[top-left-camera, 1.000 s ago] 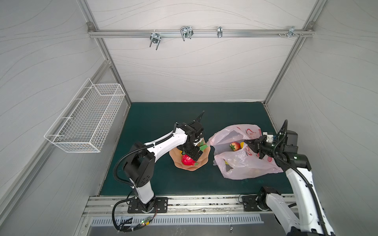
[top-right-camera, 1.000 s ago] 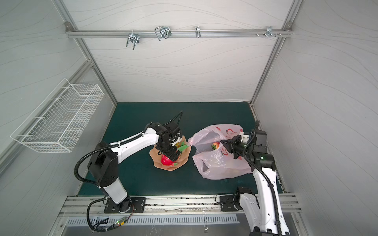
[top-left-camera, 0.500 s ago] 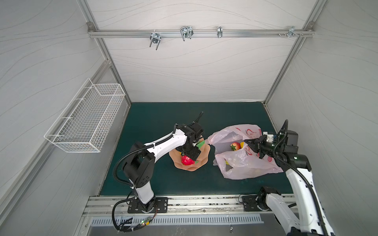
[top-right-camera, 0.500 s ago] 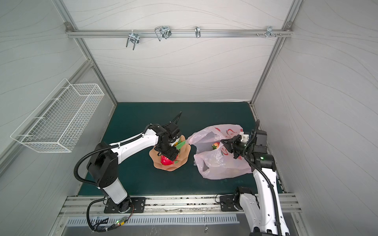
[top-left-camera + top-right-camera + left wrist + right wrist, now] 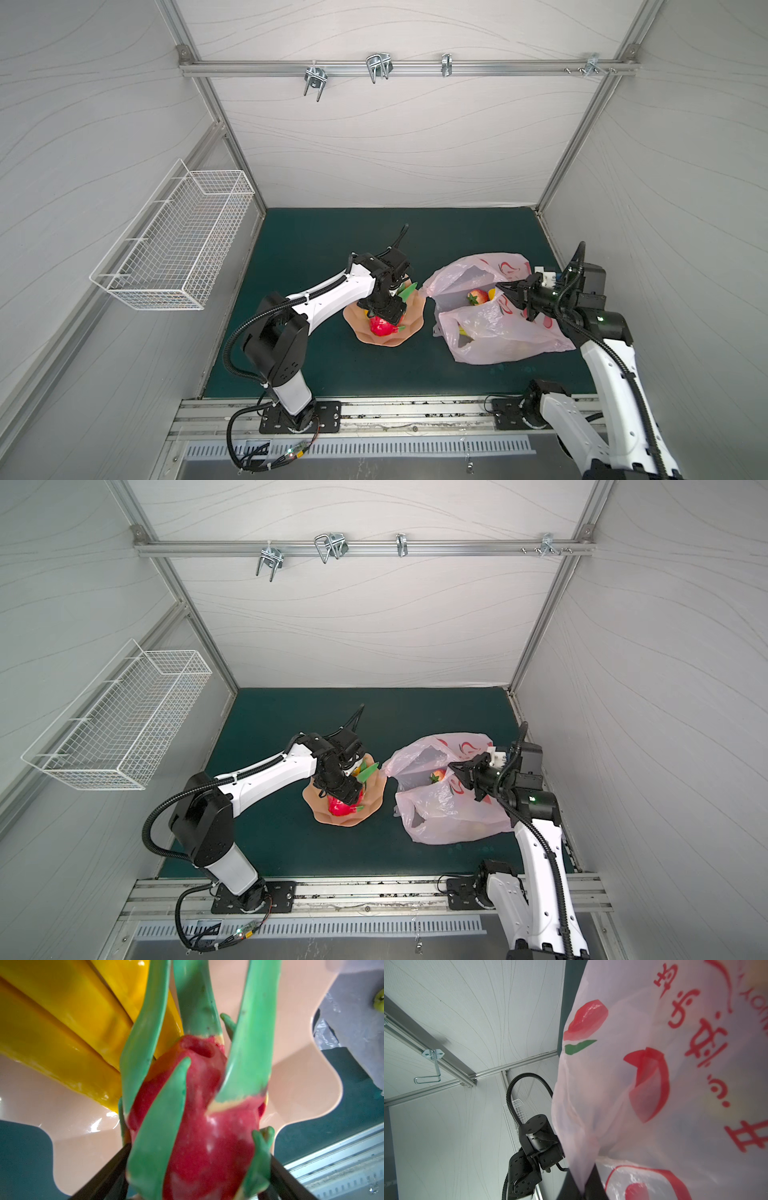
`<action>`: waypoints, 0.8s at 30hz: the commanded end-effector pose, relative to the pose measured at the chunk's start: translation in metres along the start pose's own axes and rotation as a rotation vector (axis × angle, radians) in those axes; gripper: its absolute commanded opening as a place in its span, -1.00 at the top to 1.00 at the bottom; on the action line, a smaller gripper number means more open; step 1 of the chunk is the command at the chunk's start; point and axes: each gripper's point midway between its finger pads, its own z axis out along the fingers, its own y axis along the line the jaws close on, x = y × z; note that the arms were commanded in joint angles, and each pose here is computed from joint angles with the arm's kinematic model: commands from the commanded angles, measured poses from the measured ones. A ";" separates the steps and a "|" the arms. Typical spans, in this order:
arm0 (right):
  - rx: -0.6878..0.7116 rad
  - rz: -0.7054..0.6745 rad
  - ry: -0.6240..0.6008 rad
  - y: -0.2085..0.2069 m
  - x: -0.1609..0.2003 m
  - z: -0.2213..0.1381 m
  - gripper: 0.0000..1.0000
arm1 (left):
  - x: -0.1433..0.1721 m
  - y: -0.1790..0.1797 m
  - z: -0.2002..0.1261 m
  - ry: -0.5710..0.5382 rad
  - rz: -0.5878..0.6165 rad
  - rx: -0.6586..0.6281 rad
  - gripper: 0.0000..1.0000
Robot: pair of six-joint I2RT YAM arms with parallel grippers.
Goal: Place the fruits into the plastic bag
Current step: Pick up the fruit from the plate.
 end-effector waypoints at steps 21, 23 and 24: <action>-0.029 -0.022 -0.016 0.012 -0.005 -0.004 0.90 | -0.011 -0.020 -0.066 -0.128 -0.052 0.129 -0.46; -0.030 -0.023 -0.015 0.013 -0.004 -0.004 0.89 | -0.010 -0.020 -0.077 -0.156 -0.058 0.151 -0.46; -0.030 -0.022 -0.015 0.013 -0.004 -0.004 0.89 | -0.009 -0.020 -0.082 -0.171 -0.060 0.160 -0.46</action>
